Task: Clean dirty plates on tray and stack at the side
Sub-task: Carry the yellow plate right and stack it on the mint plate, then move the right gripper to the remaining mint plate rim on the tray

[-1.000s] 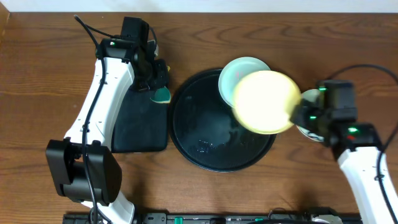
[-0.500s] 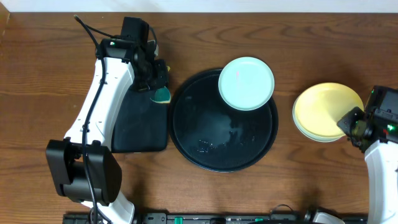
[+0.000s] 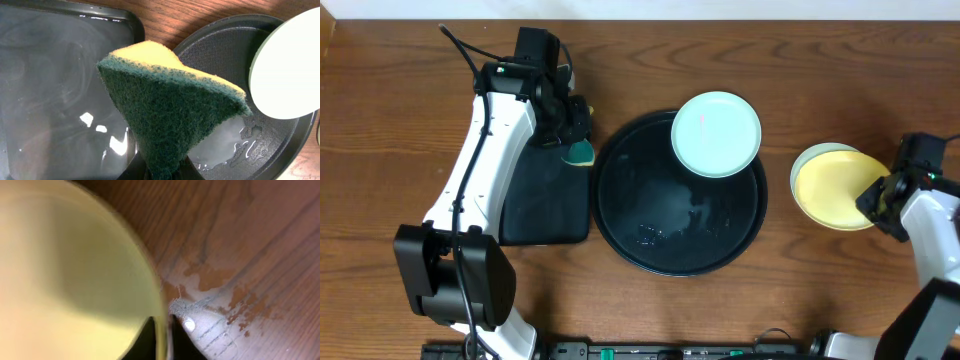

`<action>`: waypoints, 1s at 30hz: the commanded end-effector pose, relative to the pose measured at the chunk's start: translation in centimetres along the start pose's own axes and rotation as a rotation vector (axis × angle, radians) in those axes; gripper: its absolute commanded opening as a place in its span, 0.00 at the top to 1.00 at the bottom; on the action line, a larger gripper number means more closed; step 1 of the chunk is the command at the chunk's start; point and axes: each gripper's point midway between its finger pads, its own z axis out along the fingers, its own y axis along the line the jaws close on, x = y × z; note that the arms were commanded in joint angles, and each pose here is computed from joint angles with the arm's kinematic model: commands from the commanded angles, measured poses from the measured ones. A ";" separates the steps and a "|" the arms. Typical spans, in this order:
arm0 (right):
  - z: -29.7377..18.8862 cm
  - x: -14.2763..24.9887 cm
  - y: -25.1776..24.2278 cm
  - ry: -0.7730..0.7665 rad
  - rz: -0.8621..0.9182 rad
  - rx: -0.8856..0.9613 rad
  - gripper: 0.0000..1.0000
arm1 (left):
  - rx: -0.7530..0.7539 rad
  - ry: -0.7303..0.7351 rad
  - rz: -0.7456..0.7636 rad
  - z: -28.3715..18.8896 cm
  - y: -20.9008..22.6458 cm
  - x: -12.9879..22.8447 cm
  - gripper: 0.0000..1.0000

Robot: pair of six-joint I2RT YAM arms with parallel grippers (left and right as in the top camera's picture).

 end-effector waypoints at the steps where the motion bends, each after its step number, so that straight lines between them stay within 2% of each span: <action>1: 0.1 -0.1 0.3 0.010 -0.026 -0.012 0.84 | -0.004 -0.019 0.021 -0.6 -0.1 -0.3 0.93; 7: -1.4 -0.7 2.9 0.032 -0.093 -0.158 0.74 | -0.004 -0.019 0.021 -0.6 -0.1 -0.4 0.93; 14: -8.9 -3.2 10.4 -0.003 -0.263 -0.523 0.69 | -0.003 -0.023 0.021 -0.6 -0.1 -0.4 0.92; 17: -11.5 -3.4 13.1 -0.057 -0.347 -0.584 0.65 | -0.002 -0.027 0.022 -0.6 -0.1 -0.5 0.93; 20: -13.2 -2.8 16.1 -0.099 -0.442 -0.628 0.65 | -0.002 -0.027 0.022 -0.6 -0.1 -0.5 0.92; 24: -13.3 -1.6 20.1 -0.099 -0.535 -0.657 0.64 | -0.002 -0.027 0.022 -0.6 -0.1 -0.5 0.93; 30: -10.3 -0.4 24.8 -0.053 -0.705 -0.634 0.60 | -0.002 -0.027 0.023 -0.6 -0.1 -0.5 0.93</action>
